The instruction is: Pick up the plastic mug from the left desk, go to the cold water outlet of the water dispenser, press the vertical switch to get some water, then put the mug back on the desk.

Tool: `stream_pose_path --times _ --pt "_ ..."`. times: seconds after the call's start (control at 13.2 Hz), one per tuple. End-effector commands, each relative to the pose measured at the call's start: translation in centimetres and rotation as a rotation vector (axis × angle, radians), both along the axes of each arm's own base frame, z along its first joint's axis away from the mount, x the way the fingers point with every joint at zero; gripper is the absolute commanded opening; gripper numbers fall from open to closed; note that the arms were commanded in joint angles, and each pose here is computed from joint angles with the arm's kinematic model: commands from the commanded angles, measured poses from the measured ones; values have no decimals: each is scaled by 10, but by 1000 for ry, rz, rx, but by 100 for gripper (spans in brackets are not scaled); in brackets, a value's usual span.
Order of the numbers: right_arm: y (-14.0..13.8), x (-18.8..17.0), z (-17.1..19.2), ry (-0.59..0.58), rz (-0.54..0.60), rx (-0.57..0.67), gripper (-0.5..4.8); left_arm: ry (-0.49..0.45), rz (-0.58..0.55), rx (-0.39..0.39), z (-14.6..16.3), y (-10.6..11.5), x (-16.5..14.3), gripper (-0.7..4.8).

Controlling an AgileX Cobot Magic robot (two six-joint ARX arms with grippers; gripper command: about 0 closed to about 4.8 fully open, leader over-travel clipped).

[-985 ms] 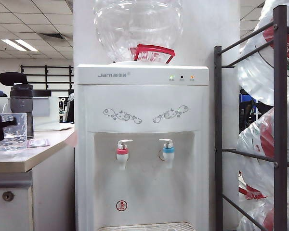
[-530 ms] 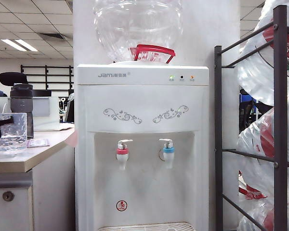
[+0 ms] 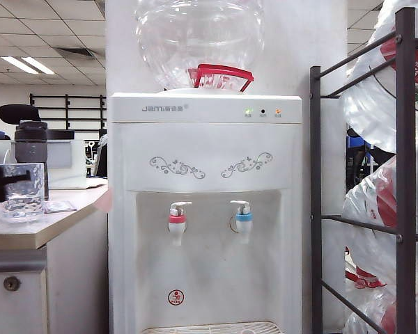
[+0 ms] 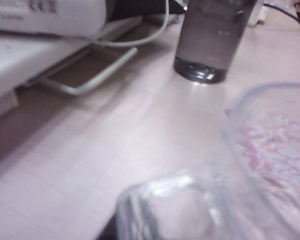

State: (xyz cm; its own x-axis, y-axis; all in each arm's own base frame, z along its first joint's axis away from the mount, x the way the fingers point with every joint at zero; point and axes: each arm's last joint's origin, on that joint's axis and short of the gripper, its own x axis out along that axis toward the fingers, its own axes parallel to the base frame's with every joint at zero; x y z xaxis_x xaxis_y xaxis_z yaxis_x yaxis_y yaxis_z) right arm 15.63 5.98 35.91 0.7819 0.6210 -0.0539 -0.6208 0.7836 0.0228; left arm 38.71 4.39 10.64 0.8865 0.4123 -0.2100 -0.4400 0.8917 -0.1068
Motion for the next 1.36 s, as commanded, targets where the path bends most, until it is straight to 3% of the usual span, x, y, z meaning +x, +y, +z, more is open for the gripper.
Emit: stream_pose_path --times 0.08,0.45,0.76,0.83,0.91,1.29,1.36 --pt "0 0 2 2 2 -3 -5 -9 -25 -3 0 0 1 -6" --pt "1 2 0 14 3 -7 -5 -68 -98 -27 8 -3 2 -6" --pt "1 1 0 13 3 -7 -5 -122 -150 -24 50 -5 -6 -6" --pt "1 2 0 13 3 -7 -5 -136 -181 -26 63 -6 -12 -6" --pt "1 1 0 13 3 -7 -5 -176 -206 -23 89 -9 -37 -6" --pt "1 1 0 11 3 -6 -5 -167 -355 -49 145 -25 -93 -6" --pt "1 1 0 11 3 -6 -5 -192 -417 -49 156 -42 -100 -6"
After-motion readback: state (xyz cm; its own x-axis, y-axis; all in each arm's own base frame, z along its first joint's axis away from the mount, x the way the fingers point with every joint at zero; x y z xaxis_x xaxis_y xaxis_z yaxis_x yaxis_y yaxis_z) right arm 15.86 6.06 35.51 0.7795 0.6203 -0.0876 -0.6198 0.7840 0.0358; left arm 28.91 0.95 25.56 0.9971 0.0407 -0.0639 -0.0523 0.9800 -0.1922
